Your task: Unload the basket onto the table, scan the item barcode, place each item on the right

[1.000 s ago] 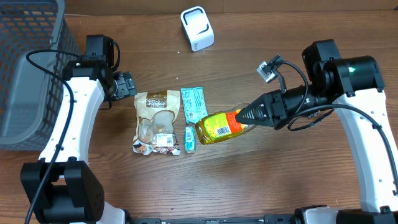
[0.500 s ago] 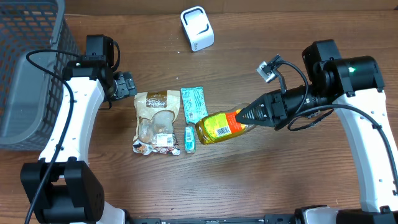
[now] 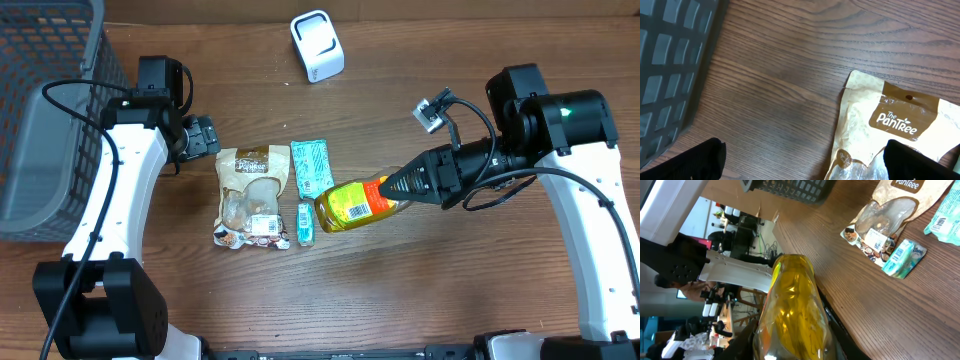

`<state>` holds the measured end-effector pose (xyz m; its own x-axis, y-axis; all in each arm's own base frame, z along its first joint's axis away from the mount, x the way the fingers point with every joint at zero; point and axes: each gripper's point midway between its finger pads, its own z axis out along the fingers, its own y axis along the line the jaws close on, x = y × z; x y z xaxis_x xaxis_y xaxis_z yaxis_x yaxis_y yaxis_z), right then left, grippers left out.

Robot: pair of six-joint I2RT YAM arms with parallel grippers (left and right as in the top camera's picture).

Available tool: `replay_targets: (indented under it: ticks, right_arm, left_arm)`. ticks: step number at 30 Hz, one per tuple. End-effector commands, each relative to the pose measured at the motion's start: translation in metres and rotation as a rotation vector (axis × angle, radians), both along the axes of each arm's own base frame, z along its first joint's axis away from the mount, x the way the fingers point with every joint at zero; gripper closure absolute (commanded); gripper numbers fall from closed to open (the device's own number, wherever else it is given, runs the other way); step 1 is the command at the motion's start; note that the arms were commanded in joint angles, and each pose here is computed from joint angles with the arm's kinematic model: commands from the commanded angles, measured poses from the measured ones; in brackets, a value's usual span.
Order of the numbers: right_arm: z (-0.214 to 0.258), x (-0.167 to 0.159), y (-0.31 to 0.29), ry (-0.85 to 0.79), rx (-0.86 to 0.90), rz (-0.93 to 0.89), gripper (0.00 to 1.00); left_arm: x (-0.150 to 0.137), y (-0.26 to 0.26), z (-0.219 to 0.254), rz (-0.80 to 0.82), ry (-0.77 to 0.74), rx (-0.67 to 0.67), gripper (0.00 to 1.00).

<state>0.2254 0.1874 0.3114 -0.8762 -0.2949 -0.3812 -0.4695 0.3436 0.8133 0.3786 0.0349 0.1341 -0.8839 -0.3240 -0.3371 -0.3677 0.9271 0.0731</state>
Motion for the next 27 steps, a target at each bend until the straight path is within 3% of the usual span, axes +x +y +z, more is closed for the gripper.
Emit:
replay_targets:
  ticks: [1,27]
  right_arm:
    - [0.0207,-0.0071,0.0026,-0.057,0.055,0.007,0.96]
    - [0.0205,-0.0077,0.0025,-0.048,0.054,0.006,0.96]
  left_arm:
    - [0.0046,0.0,0.0067,-0.017,-0.021,0.008,0.0]
    - [0.0046,0.0,0.0067,-0.018,-0.02,0.008,0.01]
